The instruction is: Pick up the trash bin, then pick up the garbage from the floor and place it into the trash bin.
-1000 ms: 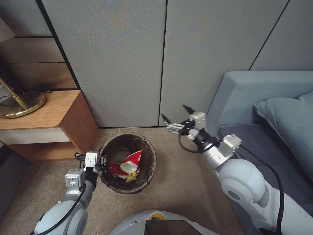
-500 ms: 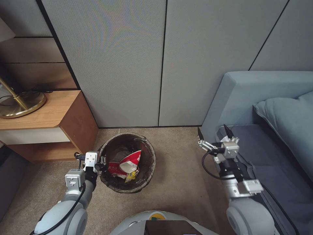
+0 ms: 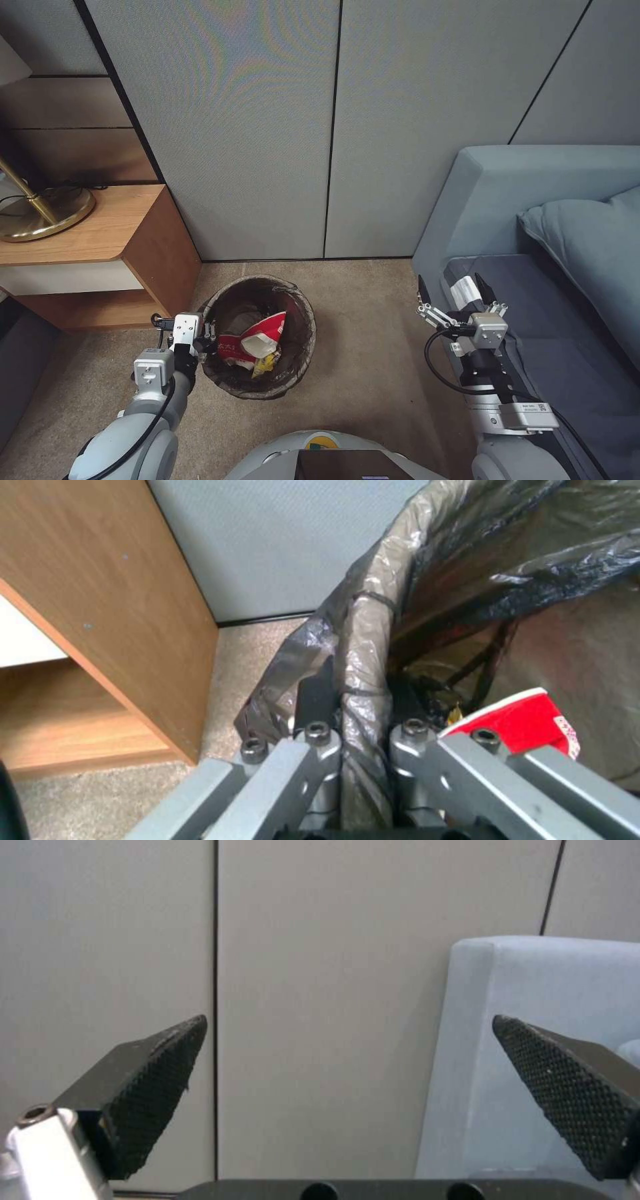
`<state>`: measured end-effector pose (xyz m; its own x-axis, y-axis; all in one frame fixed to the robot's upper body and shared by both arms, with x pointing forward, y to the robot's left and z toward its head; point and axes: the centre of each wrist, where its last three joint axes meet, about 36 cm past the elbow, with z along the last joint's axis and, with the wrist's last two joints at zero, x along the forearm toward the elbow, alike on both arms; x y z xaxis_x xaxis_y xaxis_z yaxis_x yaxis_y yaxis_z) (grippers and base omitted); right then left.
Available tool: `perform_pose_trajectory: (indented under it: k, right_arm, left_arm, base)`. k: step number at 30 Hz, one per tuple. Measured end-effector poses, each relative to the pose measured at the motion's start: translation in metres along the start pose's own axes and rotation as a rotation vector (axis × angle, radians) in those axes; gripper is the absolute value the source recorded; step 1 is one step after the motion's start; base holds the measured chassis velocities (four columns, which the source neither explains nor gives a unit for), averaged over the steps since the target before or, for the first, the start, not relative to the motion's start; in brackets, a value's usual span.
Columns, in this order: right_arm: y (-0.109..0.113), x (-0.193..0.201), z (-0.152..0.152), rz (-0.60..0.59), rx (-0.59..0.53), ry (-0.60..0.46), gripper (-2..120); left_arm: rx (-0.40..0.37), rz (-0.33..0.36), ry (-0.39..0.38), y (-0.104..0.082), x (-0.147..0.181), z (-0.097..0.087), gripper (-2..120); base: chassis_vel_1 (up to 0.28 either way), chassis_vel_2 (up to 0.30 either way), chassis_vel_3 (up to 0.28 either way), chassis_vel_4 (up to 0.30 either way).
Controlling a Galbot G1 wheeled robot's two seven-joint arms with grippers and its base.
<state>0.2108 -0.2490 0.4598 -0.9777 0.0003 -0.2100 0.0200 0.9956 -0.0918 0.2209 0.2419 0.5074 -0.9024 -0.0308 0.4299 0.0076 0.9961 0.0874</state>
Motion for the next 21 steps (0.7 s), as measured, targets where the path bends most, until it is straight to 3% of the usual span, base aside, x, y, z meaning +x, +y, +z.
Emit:
perform_pose_trajectory:
  k: [21]
  right_arm:
    - [-0.0018, -0.0082, -0.0024, -0.007, -0.006, 0.034, 100]
  left_arm:
    - [0.012, -0.015, 0.010, 0.0011, 0.0011, 0.0014, 2]
  base:
    - [0.014, 0.012, 0.014, 0.014]
